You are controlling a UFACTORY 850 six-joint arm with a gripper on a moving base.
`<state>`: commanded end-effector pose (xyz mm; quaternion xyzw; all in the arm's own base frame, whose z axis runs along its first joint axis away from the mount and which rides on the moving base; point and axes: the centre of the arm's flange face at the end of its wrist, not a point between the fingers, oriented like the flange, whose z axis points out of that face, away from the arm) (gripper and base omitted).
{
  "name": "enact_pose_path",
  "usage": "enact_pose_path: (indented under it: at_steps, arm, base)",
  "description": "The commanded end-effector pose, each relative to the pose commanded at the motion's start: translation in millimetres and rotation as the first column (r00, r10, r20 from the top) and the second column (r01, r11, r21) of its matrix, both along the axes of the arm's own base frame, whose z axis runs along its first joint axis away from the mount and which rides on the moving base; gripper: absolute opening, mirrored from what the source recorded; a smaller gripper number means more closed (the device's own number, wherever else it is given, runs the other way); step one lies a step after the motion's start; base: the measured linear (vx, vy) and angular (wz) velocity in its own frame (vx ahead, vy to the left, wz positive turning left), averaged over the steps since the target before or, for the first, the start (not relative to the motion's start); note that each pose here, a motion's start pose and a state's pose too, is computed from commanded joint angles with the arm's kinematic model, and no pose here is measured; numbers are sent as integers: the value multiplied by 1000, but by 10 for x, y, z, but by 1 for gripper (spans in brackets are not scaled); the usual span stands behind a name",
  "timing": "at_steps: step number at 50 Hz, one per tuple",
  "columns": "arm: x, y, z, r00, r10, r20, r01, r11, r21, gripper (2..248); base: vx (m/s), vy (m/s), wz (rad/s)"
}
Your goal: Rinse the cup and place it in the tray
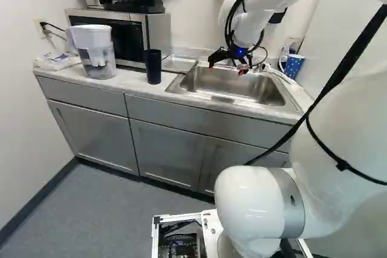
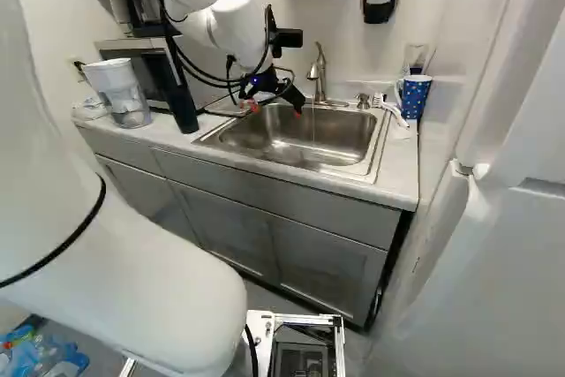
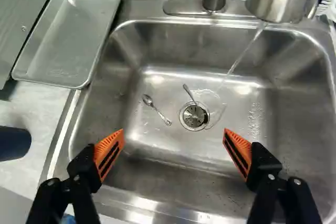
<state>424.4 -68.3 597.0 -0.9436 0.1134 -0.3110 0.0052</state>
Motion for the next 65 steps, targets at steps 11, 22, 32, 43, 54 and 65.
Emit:
enact_pose_path:
  at_steps: [11,22,32,43,54,65]
  arm:
    - [-138,-110,-7,999,-31,3,31,1000,-1,247]
    - [-138,-110,-7,999,-31,3,31,1000,-1,247]
    - [-138,-110,-7,999,-31,3,31,1000,-1,247]
    - [-138,-110,-7,999,-31,3,31,1000,-1,247]
    - [-138,-110,-7,999,-31,3,31,1000,-1,247]
    - [-85,-68,-3,1000,-19,5,19,1000,-1,247]
  base:
    - [0,0,0]
    - [0,0,0]
    - [0,0,0]
    - [0,0,0]
    - [0,0,0]
    - [0,0,0]
